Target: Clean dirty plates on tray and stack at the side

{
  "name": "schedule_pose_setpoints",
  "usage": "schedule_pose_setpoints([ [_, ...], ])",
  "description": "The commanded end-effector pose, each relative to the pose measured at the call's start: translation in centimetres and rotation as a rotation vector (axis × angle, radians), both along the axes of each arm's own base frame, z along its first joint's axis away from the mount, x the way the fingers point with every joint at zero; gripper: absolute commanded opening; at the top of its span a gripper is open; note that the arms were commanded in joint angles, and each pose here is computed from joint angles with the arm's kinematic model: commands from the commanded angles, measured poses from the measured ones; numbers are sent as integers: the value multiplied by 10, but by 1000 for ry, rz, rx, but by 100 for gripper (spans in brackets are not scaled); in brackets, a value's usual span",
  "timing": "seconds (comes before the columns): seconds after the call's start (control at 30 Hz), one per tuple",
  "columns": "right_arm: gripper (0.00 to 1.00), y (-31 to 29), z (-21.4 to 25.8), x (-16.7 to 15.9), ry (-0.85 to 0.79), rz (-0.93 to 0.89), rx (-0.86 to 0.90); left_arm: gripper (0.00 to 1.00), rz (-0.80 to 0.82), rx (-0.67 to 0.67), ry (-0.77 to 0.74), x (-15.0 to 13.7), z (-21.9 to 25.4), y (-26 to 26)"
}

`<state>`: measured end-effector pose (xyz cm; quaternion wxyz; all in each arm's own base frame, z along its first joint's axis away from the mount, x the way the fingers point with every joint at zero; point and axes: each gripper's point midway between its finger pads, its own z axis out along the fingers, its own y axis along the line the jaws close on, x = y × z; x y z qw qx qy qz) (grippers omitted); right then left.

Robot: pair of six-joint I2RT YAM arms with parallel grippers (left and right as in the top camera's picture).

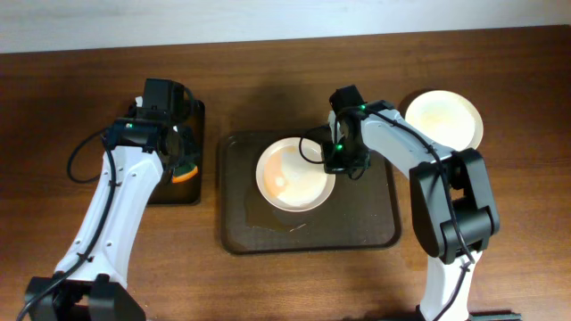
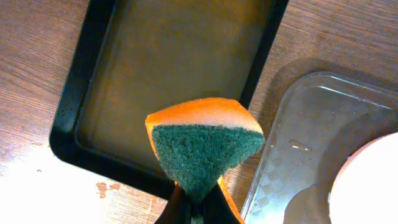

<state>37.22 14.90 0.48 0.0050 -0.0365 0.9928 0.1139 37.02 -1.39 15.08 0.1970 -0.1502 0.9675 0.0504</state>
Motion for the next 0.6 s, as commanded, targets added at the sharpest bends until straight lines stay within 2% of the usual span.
schedule_pose_setpoints([
  [0.0, 4, -34, 30, 14, -125, -24, -233, 0, -15, 0, 13, 0, -4, 0],
  [0.07, 4, -38, 78, 20, -275, -6, -344, 0, -15, 0, 13, 0, -4, 0],
  [0.2, 4, -18, 162, 10, -561, 79, -528, 0, -15, 0, 13, 0, -4, 0],
  [0.4, 4, 0, 232, -4, -879, 120, -928, 0, -15, 0, 13, 0, -4, 0],
  [0.57, 4, 15, 273, -21, -1047, 133, -1132, 0, -15, 0, 13, 0, -4, 0],
])
